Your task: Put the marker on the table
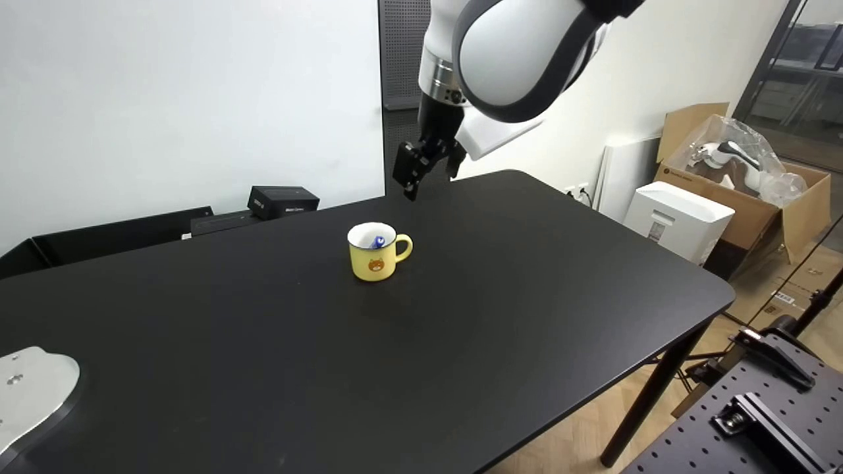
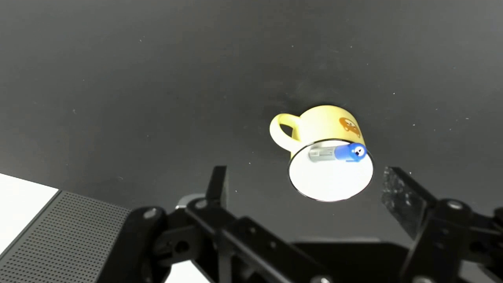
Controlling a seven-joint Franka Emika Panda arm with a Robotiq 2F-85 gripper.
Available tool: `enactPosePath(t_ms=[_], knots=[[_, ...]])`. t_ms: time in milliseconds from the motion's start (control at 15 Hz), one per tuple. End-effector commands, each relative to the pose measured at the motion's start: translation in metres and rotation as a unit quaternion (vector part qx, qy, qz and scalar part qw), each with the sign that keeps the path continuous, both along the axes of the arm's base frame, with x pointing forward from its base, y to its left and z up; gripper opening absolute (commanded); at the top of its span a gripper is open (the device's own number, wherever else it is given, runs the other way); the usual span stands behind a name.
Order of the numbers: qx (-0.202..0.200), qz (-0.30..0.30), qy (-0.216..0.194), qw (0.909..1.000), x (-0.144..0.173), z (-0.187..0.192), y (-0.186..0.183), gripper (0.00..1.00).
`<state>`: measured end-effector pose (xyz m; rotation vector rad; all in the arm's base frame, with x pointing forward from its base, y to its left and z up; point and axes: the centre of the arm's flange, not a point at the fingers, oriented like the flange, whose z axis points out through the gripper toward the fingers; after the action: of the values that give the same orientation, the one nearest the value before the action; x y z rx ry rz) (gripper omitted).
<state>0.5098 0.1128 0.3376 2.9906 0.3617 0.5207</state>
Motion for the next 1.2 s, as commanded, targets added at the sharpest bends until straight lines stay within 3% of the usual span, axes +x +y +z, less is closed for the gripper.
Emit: enactPosePath(t_ms=[0,133,200,467,600,800,1133], knots=[[-0.010,0.010,0.016,0.9998,0.035,-0.006,0.021,1.00],[-0.025,0.008,0.029,0.9992,0.038,-0.010,0.033,1.00],[-0.009,0.013,0.023,0.9996,0.021,-0.010,0.021,1.00],[-0.017,0.019,0.030,0.9992,0.027,-0.013,0.029,1.00],[-0.028,0.004,0.019,0.9994,0.016,-0.009,0.023,1.00],[-0.037,0.021,0.043,0.9982,0.023,-0.029,0.029,1.00],[-0.049,0.052,0.047,0.9963,0.031,-0.062,0.050,1.00]])
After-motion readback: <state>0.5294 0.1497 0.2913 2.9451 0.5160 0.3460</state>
